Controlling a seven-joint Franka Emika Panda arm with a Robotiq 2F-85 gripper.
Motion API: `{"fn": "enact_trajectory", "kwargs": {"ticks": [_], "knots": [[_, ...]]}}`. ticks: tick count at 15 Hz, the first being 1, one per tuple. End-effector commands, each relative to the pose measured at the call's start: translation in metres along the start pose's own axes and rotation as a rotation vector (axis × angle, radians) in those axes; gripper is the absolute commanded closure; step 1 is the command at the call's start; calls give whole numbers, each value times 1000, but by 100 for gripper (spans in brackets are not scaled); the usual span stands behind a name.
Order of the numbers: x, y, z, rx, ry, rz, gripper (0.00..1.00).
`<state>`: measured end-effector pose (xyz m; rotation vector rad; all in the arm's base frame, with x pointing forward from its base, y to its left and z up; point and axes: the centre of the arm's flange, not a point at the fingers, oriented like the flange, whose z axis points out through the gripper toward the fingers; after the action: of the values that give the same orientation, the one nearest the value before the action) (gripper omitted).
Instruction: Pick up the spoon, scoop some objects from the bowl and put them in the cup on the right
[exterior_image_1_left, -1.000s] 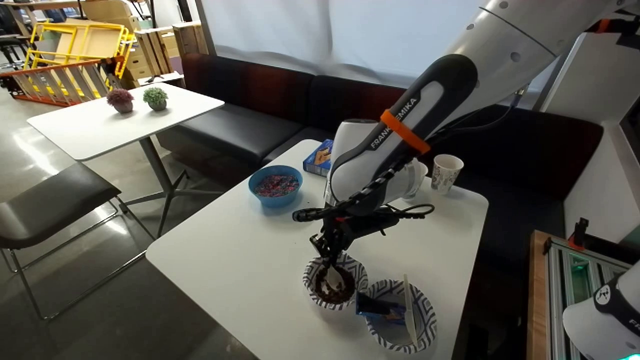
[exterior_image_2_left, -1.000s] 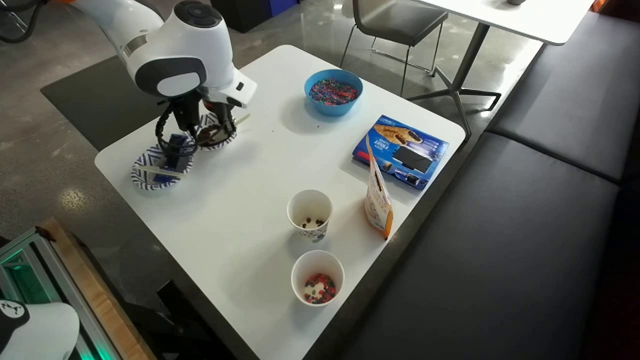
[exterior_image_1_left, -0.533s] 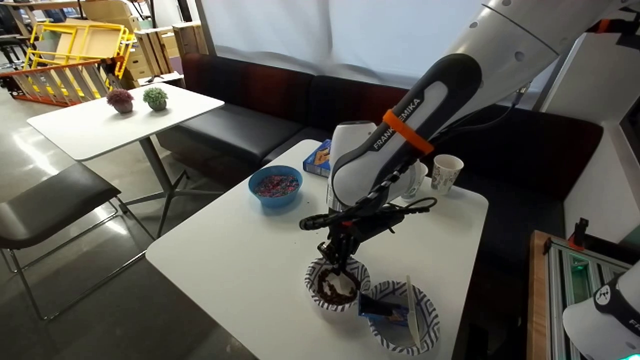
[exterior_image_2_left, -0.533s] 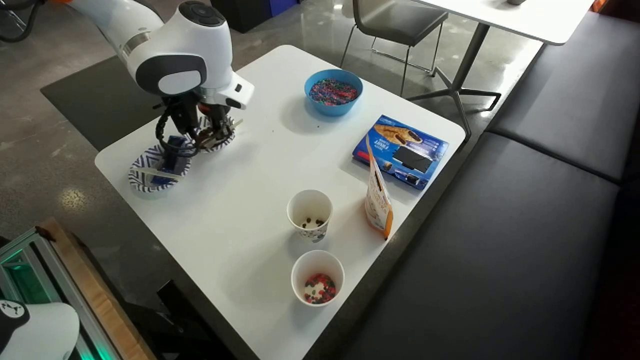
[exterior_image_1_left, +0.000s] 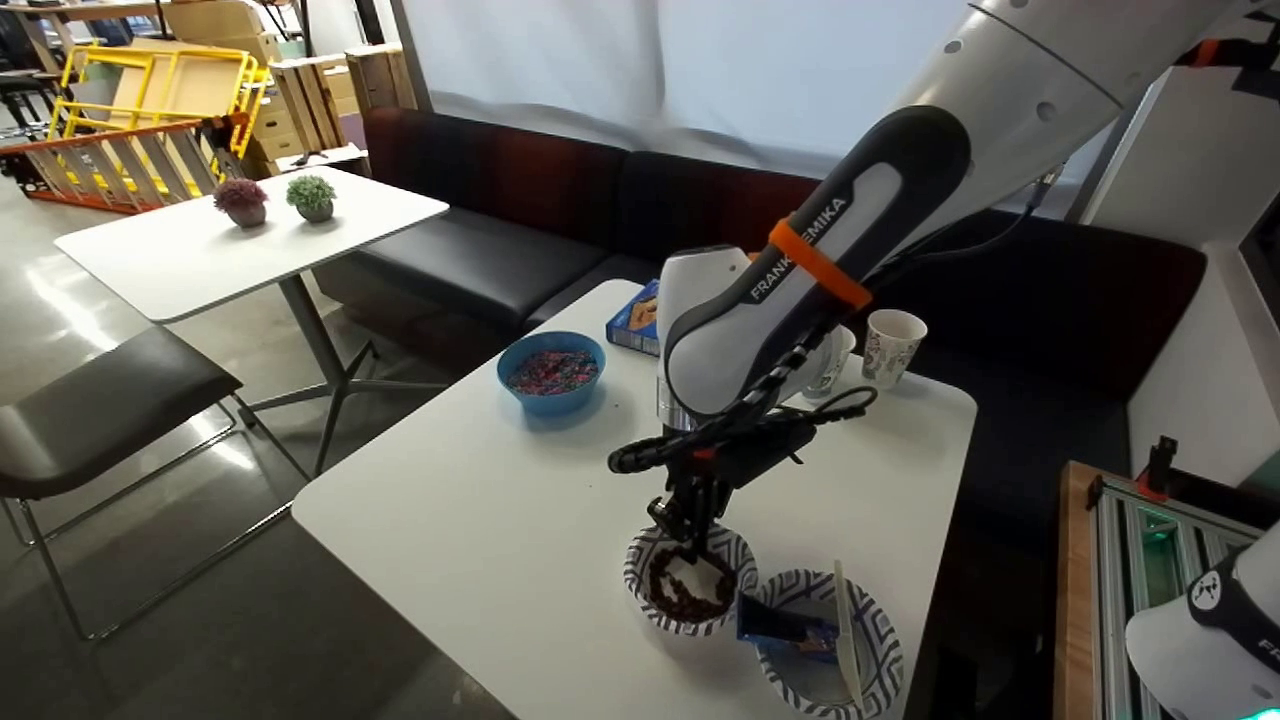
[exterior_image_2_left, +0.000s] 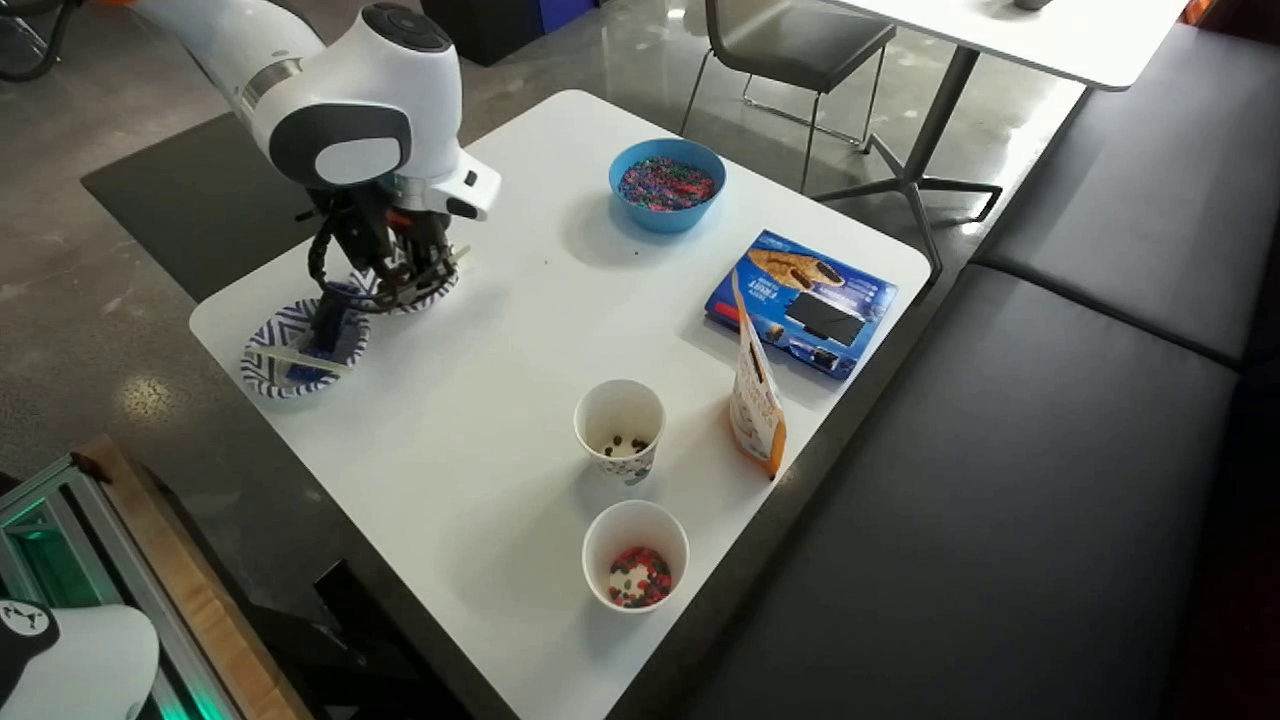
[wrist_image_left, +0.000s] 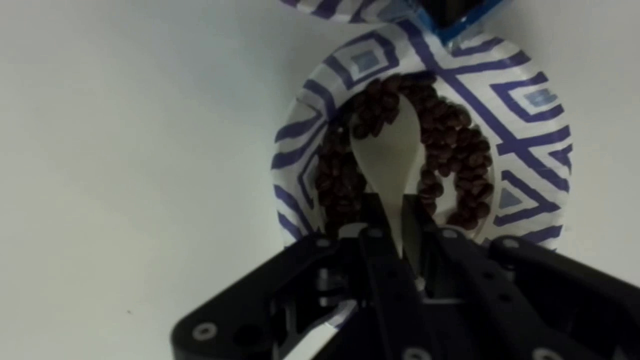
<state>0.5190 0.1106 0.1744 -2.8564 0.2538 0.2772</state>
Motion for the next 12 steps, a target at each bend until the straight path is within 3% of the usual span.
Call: {"fn": "enact_trajectory", "kwargs": {"ticks": [1, 5, 12], "knots": [[-6, -1, -2, 30, -35, 0, 96], [-1, -1, -9, 90, -36, 67, 96], [10, 14, -30, 267, -89, 263, 96]]}}
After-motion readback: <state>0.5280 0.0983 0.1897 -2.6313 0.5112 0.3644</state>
